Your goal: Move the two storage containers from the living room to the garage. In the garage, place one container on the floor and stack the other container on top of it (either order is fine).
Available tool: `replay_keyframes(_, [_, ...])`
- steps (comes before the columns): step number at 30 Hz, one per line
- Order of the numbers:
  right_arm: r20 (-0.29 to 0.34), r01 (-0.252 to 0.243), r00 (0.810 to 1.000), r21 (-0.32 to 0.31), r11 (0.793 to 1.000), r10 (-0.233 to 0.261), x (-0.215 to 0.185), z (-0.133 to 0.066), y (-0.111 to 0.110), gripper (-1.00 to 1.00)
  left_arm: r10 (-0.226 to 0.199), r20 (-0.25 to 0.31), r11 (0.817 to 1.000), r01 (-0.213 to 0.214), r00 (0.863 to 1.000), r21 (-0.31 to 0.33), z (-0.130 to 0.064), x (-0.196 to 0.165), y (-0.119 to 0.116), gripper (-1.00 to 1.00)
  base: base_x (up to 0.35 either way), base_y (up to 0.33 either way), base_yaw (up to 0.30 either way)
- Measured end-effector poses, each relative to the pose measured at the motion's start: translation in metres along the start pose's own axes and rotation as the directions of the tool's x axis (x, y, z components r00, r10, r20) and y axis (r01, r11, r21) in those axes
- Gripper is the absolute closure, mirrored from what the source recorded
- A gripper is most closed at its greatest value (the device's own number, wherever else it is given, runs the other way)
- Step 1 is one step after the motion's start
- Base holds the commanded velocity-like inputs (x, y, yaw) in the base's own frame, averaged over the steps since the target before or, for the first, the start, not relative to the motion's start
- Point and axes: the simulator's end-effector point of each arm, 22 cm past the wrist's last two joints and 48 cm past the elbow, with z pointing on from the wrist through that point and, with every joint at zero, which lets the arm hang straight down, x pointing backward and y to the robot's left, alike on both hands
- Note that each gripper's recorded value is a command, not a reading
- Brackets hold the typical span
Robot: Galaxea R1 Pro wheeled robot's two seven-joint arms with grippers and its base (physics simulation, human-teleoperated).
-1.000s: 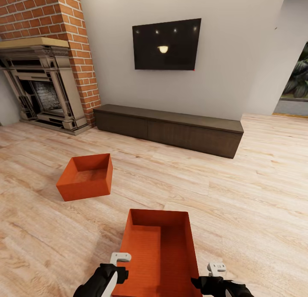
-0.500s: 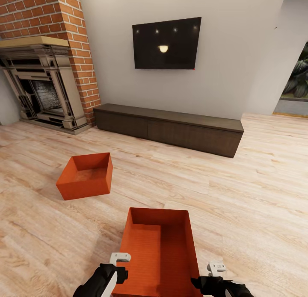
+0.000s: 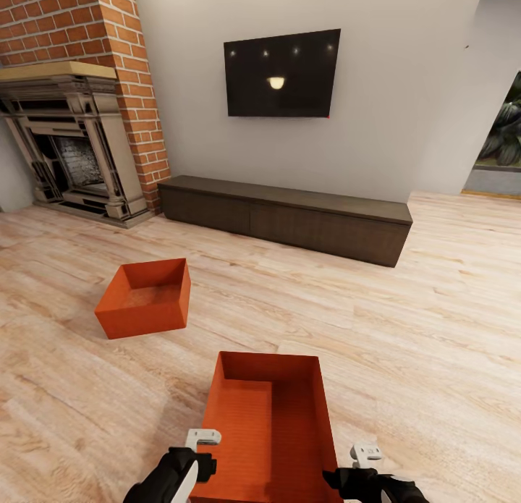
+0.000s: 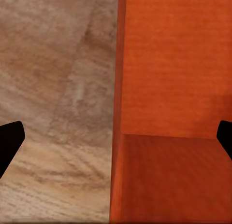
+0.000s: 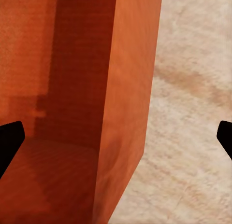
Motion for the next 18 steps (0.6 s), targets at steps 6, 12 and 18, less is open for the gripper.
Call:
replay_keyframes(6, [0.001,0.000,1.000,-0.001,1.000,0.000,0.000,0.000,0.000,-1.00,0.009,-0.041,0.999,-0.008,0.999,0.033,0.004,0.014,-0.007,-1.00,0.000,0.000,0.000])
replay_keyframes(12, [0.001,0.000,1.000,0.000,1.000,0.000,0.000,0.000,0.000,-1.00,0.009,-0.039,0.999,-0.008,0.999,0.042,0.004,0.013,-0.009,-1.00,0.000,0.000,0.000])
replay_keyframes(18, [0.001,0.000,1.000,0.000,1.000,0.000,0.000,0.000,0.000,-1.00,0.010,-0.035,0.999,-0.009,0.999,0.038,0.004,0.011,-0.006,-1.00,0.000,0.000,0.000])
